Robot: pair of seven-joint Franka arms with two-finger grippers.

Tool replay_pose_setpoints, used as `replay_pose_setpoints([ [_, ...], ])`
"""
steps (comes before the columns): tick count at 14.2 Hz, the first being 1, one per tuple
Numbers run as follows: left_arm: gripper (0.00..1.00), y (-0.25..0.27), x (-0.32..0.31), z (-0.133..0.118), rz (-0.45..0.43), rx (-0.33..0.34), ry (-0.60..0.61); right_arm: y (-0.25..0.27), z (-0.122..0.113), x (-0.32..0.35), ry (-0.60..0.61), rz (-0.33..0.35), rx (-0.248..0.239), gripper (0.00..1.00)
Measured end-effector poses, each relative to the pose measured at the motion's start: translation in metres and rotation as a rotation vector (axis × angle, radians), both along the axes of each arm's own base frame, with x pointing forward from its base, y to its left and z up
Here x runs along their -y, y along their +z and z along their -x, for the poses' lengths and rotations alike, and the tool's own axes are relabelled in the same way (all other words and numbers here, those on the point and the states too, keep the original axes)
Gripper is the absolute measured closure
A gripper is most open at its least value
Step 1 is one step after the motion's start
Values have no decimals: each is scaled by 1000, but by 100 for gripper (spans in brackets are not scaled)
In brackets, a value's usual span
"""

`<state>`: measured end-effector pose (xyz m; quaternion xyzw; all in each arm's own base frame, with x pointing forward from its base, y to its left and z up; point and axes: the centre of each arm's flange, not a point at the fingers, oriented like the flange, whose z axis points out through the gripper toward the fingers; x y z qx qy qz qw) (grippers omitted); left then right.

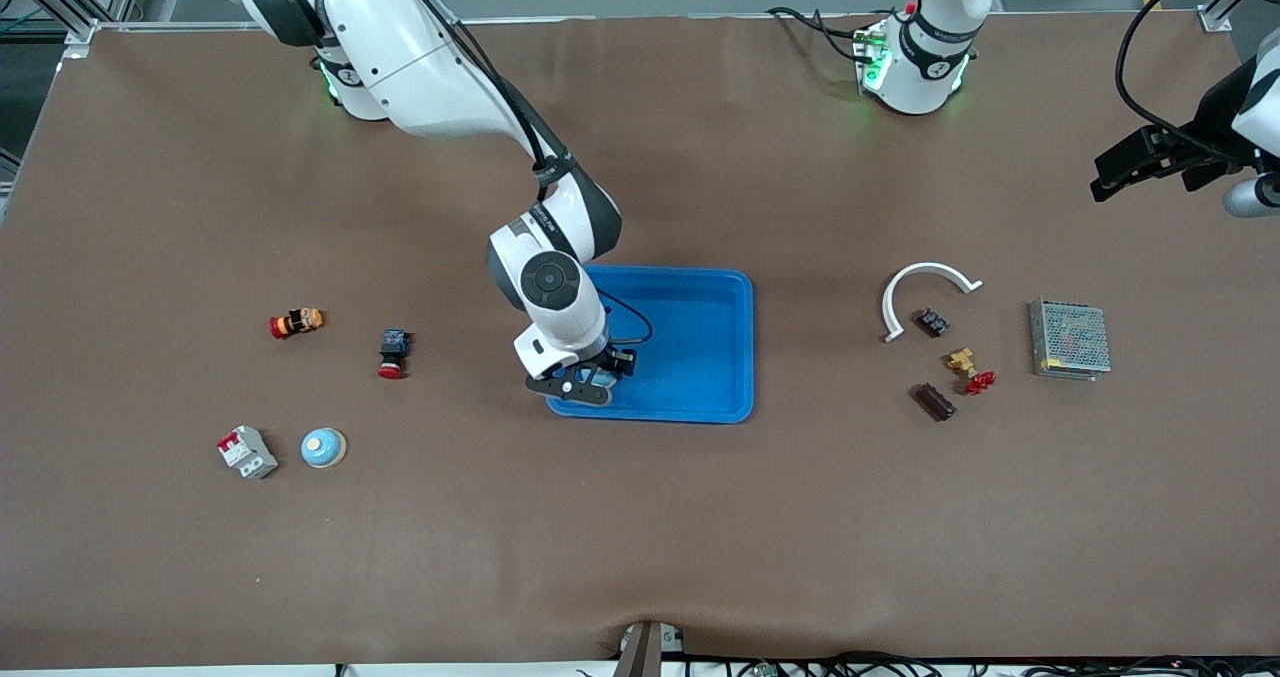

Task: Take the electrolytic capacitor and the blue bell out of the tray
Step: 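Lift the second bell out of the tray with the right gripper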

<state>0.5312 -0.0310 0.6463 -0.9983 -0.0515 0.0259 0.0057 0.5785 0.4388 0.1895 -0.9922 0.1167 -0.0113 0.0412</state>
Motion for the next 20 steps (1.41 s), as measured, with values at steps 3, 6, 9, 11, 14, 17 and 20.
replay_pose_setpoints([
  [3, 0, 0, 0, 0, 0, 1, 0, 21, -4, 0, 1, 10, -15, 31],
  [6, 0, 1, 0, 0, 0, 4, -1, 40, -9, 0, 1, 26, -39, 31],
  [9, 0, 1, 1, 0, 0, 5, -1, 55, -16, 9, 19, 45, -68, 31],
  [11, 0, 1, 0, -1, 0, 6, -1, 62, -24, 22, 34, 52, -79, 31],
  [14, 0, 1, 0, -1, 0, 6, 0, 78, -37, 41, 79, 50, -80, 31],
  [17, 0, 1, -2, -1, 0, 6, 4, 85, -50, 68, 130, 57, -98, 31],
  [20, 0, 1, -3, -1, 0, 6, 6, 88, -61, 92, 176, 59, -110, 31],
])
